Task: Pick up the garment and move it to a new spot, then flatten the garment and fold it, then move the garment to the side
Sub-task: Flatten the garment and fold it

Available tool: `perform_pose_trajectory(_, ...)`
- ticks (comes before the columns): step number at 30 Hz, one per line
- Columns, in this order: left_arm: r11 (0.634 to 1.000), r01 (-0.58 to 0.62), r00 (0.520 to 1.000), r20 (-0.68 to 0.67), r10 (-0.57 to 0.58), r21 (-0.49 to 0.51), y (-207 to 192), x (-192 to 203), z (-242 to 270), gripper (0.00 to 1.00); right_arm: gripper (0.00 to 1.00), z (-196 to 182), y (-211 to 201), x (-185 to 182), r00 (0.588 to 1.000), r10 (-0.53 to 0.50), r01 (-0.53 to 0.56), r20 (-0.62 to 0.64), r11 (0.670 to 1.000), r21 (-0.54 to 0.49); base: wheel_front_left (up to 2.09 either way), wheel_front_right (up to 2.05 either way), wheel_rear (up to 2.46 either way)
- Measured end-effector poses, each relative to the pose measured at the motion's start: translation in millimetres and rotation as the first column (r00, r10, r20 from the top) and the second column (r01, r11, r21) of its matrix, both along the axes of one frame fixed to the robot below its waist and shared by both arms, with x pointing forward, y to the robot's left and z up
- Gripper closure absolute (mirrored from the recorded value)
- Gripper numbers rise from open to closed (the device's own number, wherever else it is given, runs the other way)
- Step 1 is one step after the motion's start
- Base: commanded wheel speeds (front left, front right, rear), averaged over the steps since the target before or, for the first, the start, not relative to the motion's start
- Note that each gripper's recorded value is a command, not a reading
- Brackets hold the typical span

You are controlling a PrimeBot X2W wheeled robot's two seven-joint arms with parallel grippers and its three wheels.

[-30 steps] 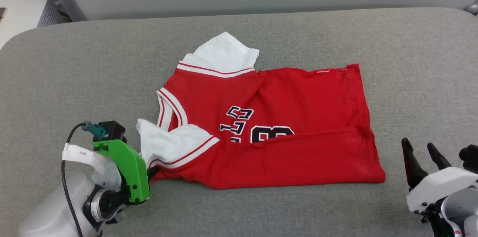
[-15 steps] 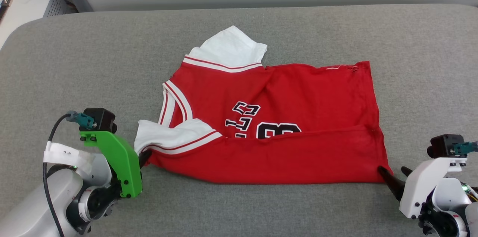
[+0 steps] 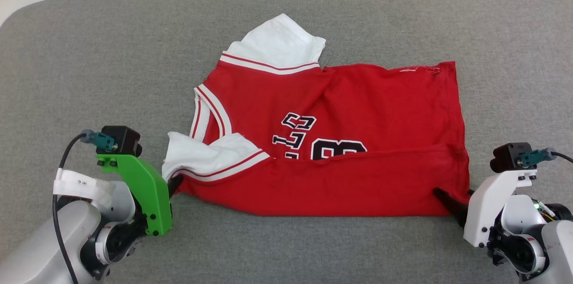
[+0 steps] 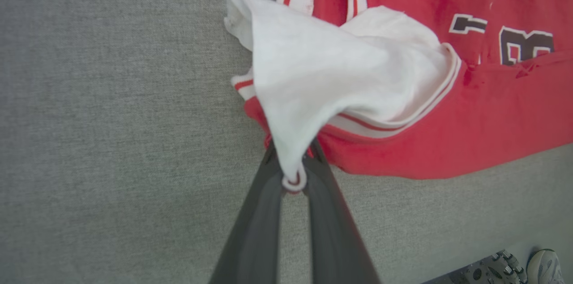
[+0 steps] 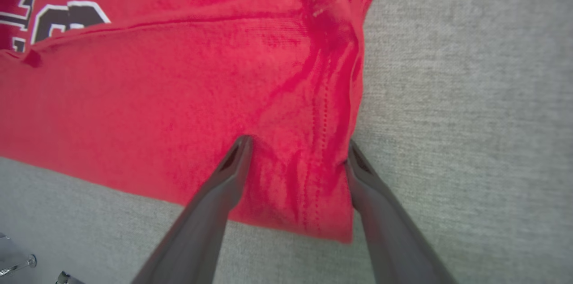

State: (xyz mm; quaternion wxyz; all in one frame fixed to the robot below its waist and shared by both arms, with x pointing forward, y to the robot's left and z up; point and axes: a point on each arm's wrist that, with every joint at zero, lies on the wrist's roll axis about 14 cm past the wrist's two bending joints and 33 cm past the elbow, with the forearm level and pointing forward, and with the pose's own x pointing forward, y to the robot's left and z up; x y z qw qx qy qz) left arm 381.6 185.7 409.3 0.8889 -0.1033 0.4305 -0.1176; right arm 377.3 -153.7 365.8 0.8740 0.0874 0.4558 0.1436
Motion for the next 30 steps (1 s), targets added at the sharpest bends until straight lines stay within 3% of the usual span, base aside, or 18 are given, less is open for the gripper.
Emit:
perform_pose_trajectory(1, 1.0, -0.001, 1.0, 0.001, 0.001, 0.0, 0.1, 0.0, 0.4, 1.0, 1.0, 0.0, 0.3, -0.4, 1.0, 0.001, -0.001, -0.002, 1.0, 0.002, 0.0, 0.0, 0.0)
perform_pose_trajectory(16, 0.999, 0.037, 0.996, 0.086, -0.035, -0.016, -14.1, -14.7, 29.8, 1.0, 1.0, 33.3, 2.2, -2.0, 0.994, 0.05, -0.049, 0.092, 0.999, -0.018, 0.0, 0.0, 0.0)
perform_pose_trajectory(30, 1.0, -0.028, 0.998, 0.052, 0.028, -0.009, 0.2, -69.7, 31.0, 1.0, 1.0, 40.1, -3.5, -48.4, 0.996, 0.05, -0.05, 0.078, 0.999, 0.001, 0.0, 0.0, 0.0)
